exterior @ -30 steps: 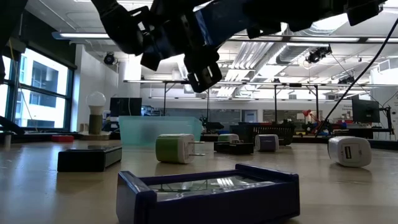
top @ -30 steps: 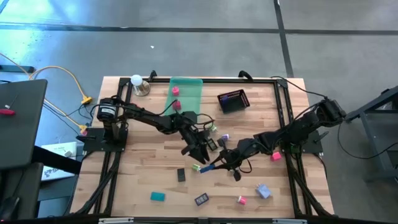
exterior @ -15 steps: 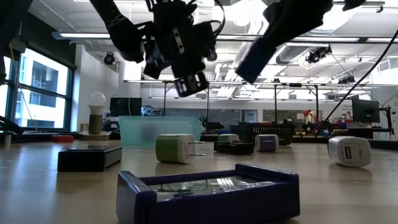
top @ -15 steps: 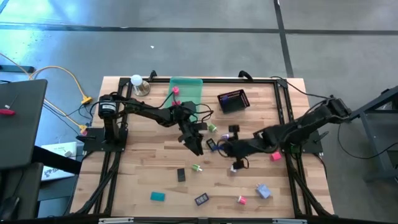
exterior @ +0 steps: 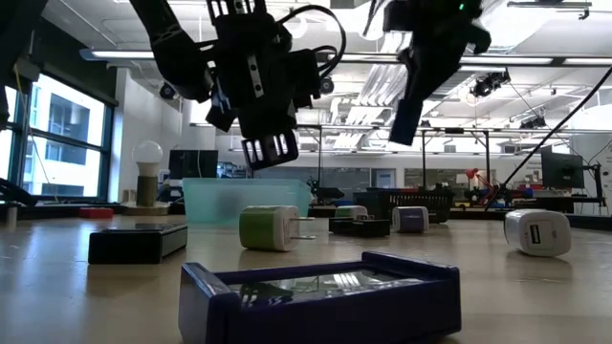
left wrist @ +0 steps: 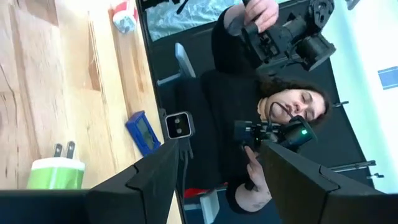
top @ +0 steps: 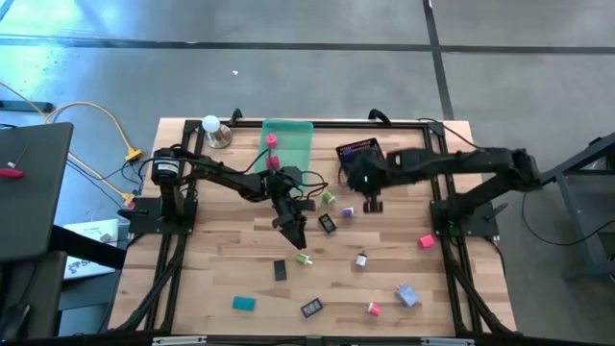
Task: Pick & Place Office items
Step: Put the blue digital clock into the black bin, then put the pink charger adapter into the green bin
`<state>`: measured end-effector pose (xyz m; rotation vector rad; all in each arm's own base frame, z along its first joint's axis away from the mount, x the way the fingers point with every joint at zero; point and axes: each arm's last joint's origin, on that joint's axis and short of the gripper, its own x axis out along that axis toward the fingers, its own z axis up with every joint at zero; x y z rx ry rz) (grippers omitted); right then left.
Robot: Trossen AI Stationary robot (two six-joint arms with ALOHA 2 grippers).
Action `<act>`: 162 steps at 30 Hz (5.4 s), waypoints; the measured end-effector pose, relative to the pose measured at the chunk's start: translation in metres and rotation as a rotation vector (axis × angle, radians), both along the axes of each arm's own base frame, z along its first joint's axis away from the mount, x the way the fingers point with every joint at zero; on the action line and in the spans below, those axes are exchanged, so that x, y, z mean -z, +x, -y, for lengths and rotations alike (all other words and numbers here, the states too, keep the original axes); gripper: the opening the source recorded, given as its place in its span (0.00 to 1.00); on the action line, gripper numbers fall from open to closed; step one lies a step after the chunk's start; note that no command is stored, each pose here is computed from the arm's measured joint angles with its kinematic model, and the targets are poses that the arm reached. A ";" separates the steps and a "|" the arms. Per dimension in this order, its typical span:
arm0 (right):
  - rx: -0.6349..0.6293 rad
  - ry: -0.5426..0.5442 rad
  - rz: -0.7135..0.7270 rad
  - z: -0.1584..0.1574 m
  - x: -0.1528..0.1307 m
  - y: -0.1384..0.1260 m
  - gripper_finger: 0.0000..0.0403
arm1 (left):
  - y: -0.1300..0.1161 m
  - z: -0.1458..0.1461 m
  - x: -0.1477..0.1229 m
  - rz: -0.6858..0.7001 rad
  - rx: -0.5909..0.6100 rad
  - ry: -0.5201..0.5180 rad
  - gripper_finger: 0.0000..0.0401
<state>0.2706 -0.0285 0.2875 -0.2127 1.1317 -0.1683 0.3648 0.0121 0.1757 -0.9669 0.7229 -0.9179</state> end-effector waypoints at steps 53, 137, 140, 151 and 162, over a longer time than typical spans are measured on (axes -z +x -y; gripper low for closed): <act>-0.100 0.087 -0.150 0.154 0.045 -0.029 0.15 | -0.053 0.033 -0.057 0.099 -0.661 0.948 0.55; -0.273 0.045 -0.140 0.159 0.094 0.015 0.24 | -0.072 0.042 -0.066 0.013 -0.623 0.936 0.55; -0.271 0.044 -0.137 0.159 0.094 0.016 0.24 | -0.072 0.042 -0.066 0.012 -0.625 0.937 0.55; -0.272 0.036 -0.124 0.157 0.093 0.019 0.24 | -0.072 0.042 -0.066 0.027 -0.616 0.959 0.55; -0.285 -0.044 -0.083 0.146 0.071 0.019 0.24 | -0.072 0.042 -0.066 0.027 -0.616 0.958 0.55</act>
